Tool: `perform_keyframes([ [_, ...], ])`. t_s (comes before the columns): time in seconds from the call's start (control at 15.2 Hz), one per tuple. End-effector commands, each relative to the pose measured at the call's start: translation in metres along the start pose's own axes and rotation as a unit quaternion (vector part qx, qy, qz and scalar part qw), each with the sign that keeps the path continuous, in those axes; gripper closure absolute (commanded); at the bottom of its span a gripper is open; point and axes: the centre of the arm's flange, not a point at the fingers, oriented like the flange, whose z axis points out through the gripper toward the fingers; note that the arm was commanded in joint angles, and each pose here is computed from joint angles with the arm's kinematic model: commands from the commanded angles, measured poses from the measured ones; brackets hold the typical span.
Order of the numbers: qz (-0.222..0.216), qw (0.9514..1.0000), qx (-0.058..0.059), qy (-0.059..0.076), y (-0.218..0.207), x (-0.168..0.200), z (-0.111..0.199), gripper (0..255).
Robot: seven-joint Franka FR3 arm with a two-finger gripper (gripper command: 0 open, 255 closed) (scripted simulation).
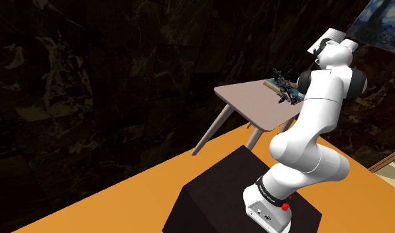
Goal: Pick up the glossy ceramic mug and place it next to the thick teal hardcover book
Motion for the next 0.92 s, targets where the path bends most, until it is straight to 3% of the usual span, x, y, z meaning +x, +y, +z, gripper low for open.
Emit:
perform_keyframes([
  [0.0,-0.002,0.9999,0.01,0.002,0.0,0.002,0.023,255],
  [0.59,-0.002,0.9999,0.01,0.002,-0.004,-0.002,0.07,255],
  [0.86,-0.002,0.9999,0.01,0.002,-0.004,-0.002,0.07,255],
])
